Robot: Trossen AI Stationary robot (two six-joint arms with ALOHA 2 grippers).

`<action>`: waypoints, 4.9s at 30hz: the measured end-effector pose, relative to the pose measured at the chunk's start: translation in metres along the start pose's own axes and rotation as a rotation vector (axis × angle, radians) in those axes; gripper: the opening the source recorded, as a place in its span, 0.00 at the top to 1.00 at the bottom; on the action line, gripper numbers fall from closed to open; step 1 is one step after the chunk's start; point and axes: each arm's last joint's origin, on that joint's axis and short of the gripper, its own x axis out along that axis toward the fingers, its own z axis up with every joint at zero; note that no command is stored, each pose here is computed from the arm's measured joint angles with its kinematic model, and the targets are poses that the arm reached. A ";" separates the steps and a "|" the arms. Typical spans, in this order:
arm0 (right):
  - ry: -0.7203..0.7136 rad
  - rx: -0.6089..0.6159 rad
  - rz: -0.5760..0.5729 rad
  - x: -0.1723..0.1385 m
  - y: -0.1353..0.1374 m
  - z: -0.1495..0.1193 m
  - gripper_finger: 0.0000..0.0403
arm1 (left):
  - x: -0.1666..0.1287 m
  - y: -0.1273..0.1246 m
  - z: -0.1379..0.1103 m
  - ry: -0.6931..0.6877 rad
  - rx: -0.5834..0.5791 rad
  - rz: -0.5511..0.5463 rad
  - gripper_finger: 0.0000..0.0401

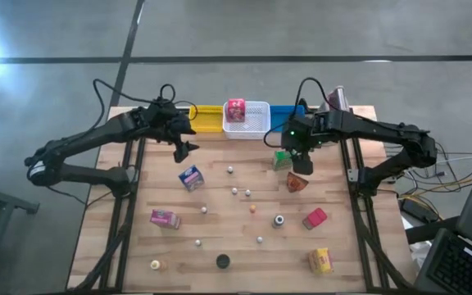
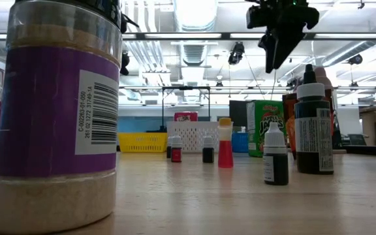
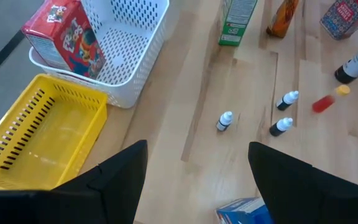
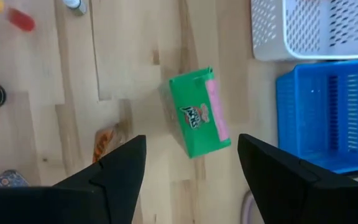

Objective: Pick & Place Kitchen Items
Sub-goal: Put the green cereal box into the white basket

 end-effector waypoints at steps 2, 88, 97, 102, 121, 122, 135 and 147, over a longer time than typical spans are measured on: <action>0.026 -0.022 0.004 0.007 0.001 -0.002 0.37 | 0.000 0.000 0.000 0.000 0.000 0.000 0.29; 0.157 -0.109 0.029 0.088 -0.007 0.025 0.34 | -0.001 0.000 0.001 -0.003 0.021 0.002 0.29; 0.218 -0.103 0.083 0.111 -0.007 0.026 0.43 | -0.001 0.000 0.001 -0.002 0.021 0.002 0.29; 0.238 -0.105 0.087 0.117 -0.007 0.026 0.47 | -0.001 0.000 0.000 0.001 0.021 0.001 0.29; 0.147 -0.113 0.060 0.073 -0.018 0.043 0.70 | -0.001 0.000 0.000 0.008 0.014 0.000 0.29; 0.133 -0.117 0.056 0.070 -0.020 0.045 0.70 | -0.001 0.000 -0.001 0.009 0.011 0.000 0.29; -0.021 -0.119 -0.002 0.019 -0.045 0.069 0.69 | -0.001 0.000 -0.001 0.015 0.008 0.000 0.29; -0.175 -0.039 -0.143 -0.029 -0.103 0.071 0.70 | -0.001 0.000 0.000 0.007 0.014 0.001 0.29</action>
